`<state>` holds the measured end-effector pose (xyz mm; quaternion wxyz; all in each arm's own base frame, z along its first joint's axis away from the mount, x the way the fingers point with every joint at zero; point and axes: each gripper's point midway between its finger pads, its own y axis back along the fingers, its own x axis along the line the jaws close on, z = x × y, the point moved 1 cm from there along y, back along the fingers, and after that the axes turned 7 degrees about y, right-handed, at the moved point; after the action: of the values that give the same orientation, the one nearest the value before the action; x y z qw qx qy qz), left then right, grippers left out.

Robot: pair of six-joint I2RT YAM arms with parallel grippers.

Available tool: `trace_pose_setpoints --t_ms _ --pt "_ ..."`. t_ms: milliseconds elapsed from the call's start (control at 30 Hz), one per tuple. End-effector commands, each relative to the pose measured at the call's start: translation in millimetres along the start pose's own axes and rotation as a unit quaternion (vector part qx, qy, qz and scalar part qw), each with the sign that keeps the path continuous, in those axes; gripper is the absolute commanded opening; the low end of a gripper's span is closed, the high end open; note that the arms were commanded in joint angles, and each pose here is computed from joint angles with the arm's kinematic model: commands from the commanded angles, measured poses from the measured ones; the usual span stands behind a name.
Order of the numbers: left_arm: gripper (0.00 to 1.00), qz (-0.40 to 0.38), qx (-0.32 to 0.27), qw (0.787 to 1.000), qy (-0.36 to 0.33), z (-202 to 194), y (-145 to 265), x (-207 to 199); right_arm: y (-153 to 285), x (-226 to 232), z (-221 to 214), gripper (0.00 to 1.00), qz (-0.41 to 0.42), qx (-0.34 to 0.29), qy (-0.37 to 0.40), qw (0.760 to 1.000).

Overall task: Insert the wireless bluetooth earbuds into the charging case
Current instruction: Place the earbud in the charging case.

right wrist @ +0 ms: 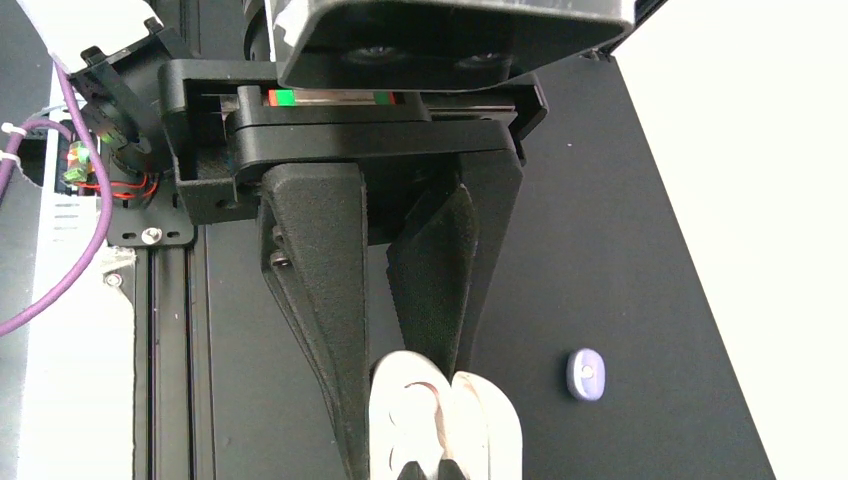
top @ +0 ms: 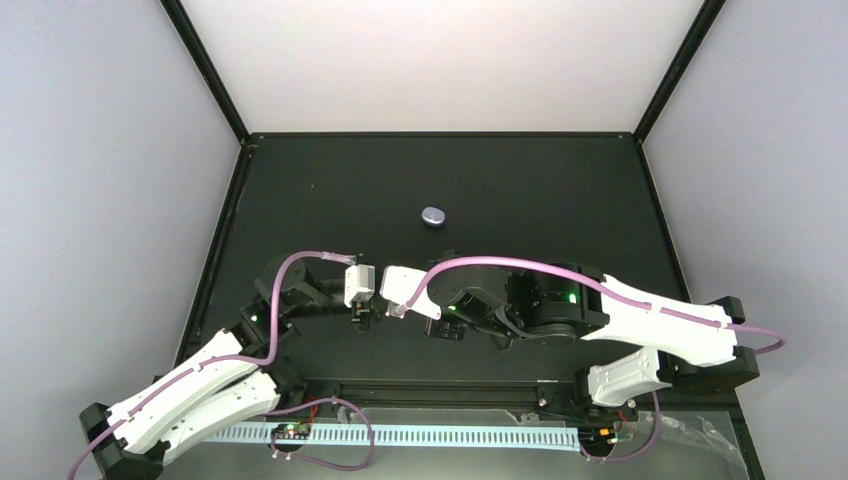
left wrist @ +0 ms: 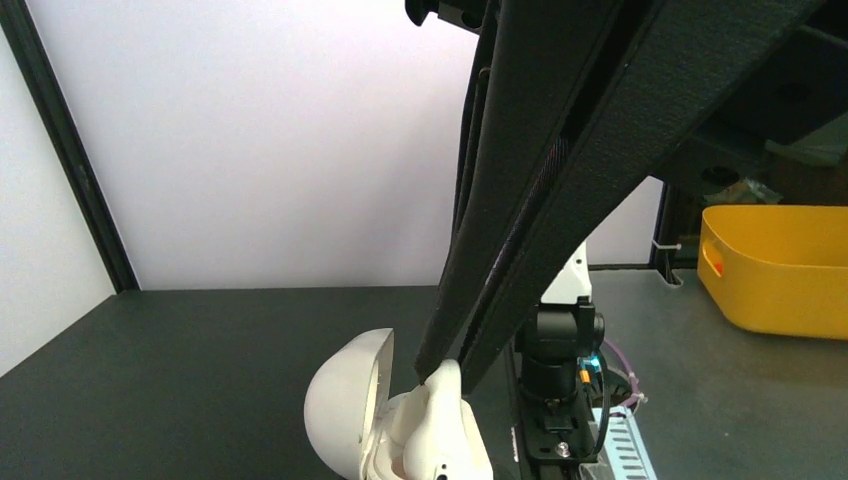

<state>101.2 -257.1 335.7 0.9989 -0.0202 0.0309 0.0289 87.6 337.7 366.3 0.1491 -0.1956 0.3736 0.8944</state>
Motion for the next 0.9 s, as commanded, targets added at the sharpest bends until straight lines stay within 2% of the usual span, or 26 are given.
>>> trace_pose_setpoints --t_ms 0,867 --pt "0.01 -0.009 -0.031 0.999 -0.029 24 4 -8 -4 3 2 0.01 0.003 0.006 0.008 1.000" --pt "0.01 -0.010 -0.045 0.999 -0.026 33 6 -11 -20 13 7 0.01 0.022 0.015 -0.003 1.000"
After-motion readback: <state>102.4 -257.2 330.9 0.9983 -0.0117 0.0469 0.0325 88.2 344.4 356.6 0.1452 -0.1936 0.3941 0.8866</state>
